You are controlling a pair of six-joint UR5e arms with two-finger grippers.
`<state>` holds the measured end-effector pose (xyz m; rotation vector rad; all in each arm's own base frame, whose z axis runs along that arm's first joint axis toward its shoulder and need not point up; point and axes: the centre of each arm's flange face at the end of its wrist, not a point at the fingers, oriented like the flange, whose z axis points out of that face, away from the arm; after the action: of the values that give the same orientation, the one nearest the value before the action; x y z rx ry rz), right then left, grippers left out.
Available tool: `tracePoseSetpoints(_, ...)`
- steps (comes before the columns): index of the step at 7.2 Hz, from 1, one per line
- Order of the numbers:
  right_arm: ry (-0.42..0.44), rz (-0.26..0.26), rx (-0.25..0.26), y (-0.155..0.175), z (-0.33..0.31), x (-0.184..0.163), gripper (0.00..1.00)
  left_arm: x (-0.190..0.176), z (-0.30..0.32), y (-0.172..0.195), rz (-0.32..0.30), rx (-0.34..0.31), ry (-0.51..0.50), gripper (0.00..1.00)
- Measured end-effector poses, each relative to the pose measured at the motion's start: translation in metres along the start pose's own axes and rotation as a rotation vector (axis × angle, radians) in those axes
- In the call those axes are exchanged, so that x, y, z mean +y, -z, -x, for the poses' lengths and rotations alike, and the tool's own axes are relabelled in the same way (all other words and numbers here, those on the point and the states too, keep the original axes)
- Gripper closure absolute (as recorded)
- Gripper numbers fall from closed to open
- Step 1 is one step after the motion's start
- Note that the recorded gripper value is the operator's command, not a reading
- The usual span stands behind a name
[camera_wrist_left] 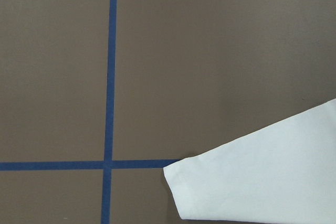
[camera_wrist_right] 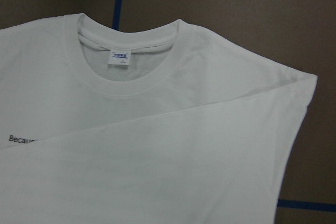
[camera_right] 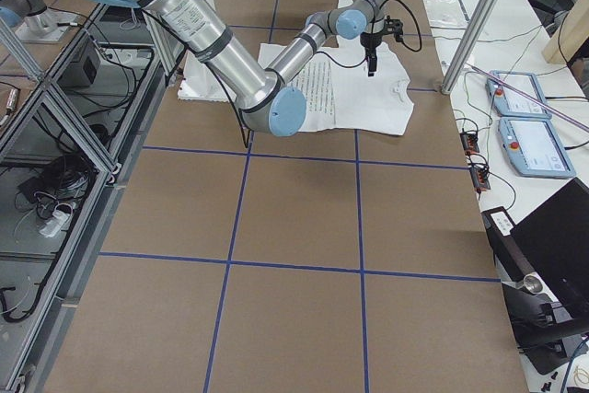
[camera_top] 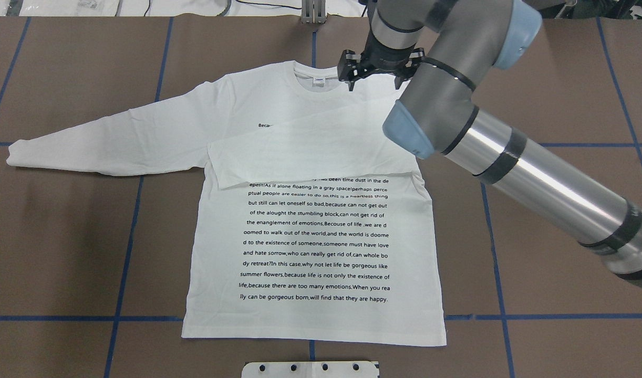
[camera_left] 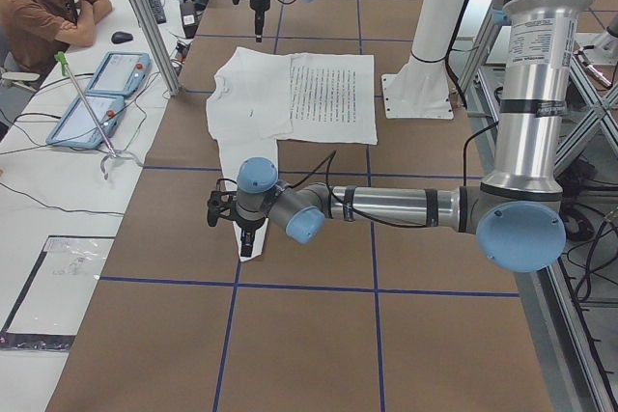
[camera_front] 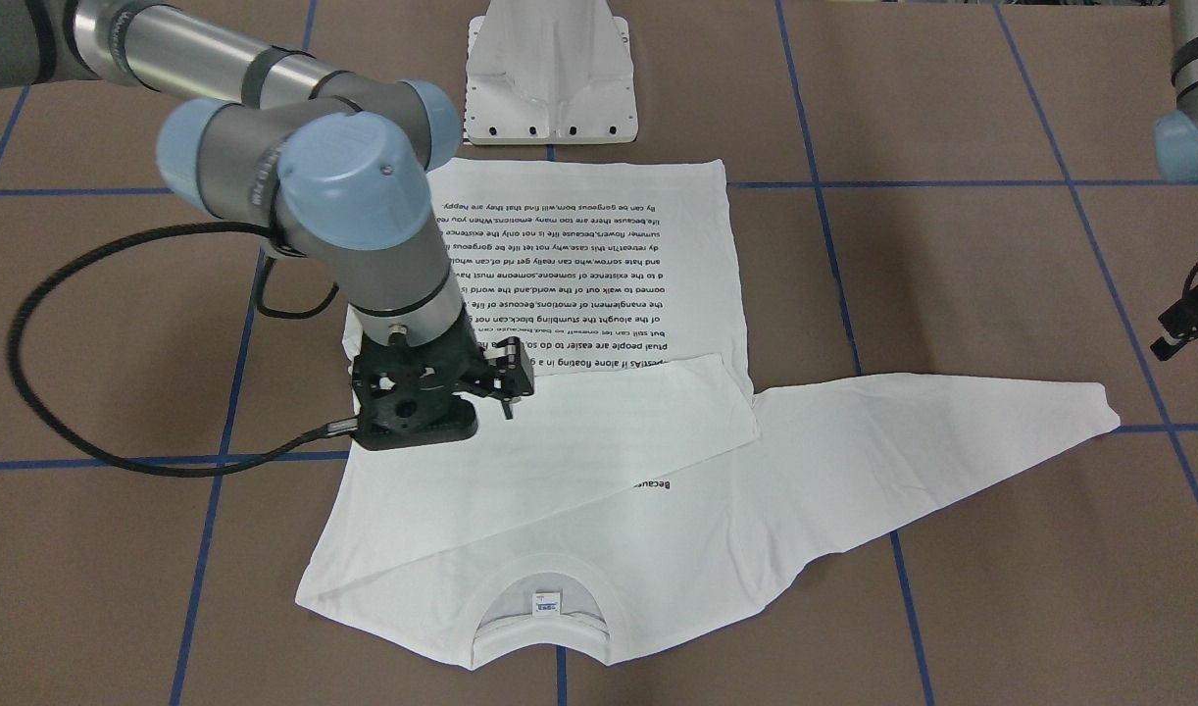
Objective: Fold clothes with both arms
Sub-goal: 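Open the right gripper and withdraw the right arm from the shirt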
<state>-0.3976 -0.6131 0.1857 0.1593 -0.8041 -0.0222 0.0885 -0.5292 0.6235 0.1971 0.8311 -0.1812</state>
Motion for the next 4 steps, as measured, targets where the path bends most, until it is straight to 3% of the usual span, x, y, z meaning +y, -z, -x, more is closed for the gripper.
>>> tracePoseSetpoints(2, 0.037, 0.021, 0.036, 0.043, -0.12, 0.004, 0.0, 0.027, 0.001, -0.058, -0.036, 0.009, 0.094, 0.02)
tracePoseSetpoints(4, 0.073, 0.041, 0.06, 0.077, -0.193, 0.011, 0.0, 0.042, -0.003, -0.087, -0.053, 0.011, 0.12, 0.07)
